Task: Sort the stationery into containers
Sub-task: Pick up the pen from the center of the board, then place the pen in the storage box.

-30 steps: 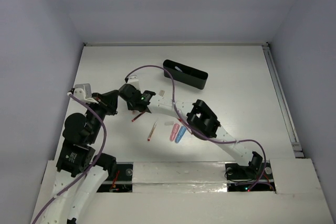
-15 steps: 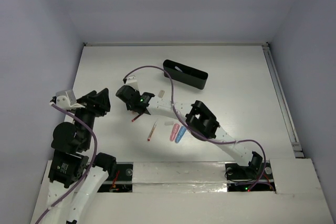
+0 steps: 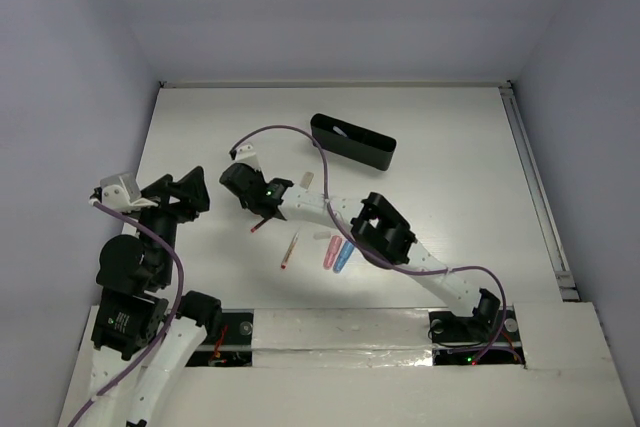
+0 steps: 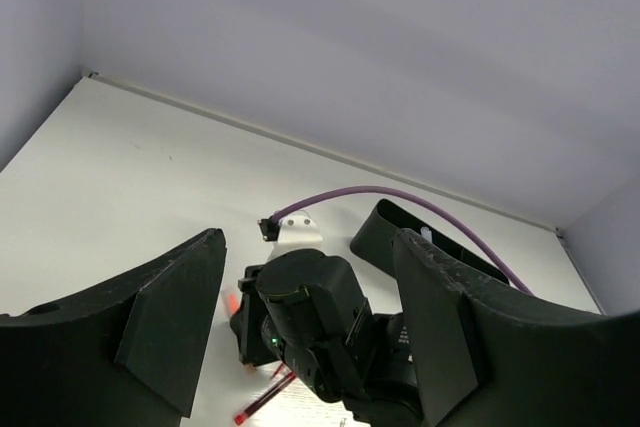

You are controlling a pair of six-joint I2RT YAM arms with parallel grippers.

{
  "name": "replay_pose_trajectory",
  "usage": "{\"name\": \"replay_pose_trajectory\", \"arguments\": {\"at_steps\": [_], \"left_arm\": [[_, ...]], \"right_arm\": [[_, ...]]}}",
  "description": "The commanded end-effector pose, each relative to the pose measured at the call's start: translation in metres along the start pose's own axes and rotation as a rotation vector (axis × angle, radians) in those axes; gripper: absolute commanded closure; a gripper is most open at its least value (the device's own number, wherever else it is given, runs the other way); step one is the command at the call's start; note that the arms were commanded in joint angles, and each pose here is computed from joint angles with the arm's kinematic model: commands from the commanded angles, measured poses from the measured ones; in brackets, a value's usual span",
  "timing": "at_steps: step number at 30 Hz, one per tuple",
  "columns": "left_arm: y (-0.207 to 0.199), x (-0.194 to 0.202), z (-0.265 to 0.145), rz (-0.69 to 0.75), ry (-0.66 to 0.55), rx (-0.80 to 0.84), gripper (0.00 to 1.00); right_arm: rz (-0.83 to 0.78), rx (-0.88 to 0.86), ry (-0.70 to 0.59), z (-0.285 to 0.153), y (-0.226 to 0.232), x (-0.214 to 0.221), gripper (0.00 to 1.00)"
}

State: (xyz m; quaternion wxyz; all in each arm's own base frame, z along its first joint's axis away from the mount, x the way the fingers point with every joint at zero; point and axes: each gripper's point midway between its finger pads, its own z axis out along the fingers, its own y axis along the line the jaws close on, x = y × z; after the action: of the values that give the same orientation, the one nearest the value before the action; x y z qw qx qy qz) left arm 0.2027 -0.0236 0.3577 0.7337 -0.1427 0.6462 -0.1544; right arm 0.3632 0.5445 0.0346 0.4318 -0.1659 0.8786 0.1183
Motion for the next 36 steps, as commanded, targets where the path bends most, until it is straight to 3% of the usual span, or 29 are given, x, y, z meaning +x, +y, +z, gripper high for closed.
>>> {"name": "replay_pose_trajectory", "arguments": {"at_steps": [1, 3, 4, 10, 14, 16, 17, 18, 20, 23, 28, 36], "left_arm": [[0.003, -0.007, 0.004, -0.001, -0.037, -0.02, 0.35], [0.006, -0.008, 0.001, 0.001, -0.049, -0.031, 0.35], [0.009, -0.005, 0.001, 0.002, -0.051, -0.043, 0.34], [0.013, 0.004, 0.0, -0.002, -0.049, -0.044, 0.34], [0.006, 0.013, 0.005, 0.009, -0.017, -0.007, 0.34], [0.004, 0.02, 0.01, 0.019, 0.011, 0.0, 0.34], [-0.001, 0.022, 0.012, 0.021, 0.021, 0.022, 0.34], [-0.002, 0.026, 0.015, 0.027, 0.036, 0.028, 0.34], [-0.007, 0.029, 0.017, 0.029, 0.049, 0.053, 0.34], [-0.012, 0.037, 0.021, 0.039, 0.08, 0.08, 0.35], [-0.027, 0.056, 0.03, 0.065, 0.154, 0.156, 0.46], [-0.036, 0.089, 0.043, 0.101, 0.283, 0.201, 0.64]], "right_arm": [[-0.081, 0.023, 0.077, 0.022, -0.017, 0.055, 1.0], [-0.004, -0.036, -0.053, 0.008, -0.006, 0.005, 1.0], [0.003, -0.054, -0.058, 0.005, -0.006, 0.008, 1.0], [0.176, -0.25, -0.289, -0.04, 0.003, -0.092, 1.0], [0.221, -0.327, -0.413, -0.08, 0.0, -0.133, 1.0], [0.24, -0.341, -0.407, -0.088, -0.012, -0.128, 1.0], [0.3, -0.38, -0.473, -0.111, -0.019, -0.155, 1.0], [0.299, -0.391, -0.449, -0.113, -0.022, -0.139, 1.0], [0.352, -0.414, -0.506, -0.134, -0.044, -0.165, 1.0], [0.357, -0.392, -0.535, -0.142, -0.072, -0.171, 1.0], [0.332, -0.213, -0.66, -0.156, -0.159, -0.203, 1.0], [0.229, 0.01, -0.706, -0.144, -0.277, -0.217, 1.0]]}}
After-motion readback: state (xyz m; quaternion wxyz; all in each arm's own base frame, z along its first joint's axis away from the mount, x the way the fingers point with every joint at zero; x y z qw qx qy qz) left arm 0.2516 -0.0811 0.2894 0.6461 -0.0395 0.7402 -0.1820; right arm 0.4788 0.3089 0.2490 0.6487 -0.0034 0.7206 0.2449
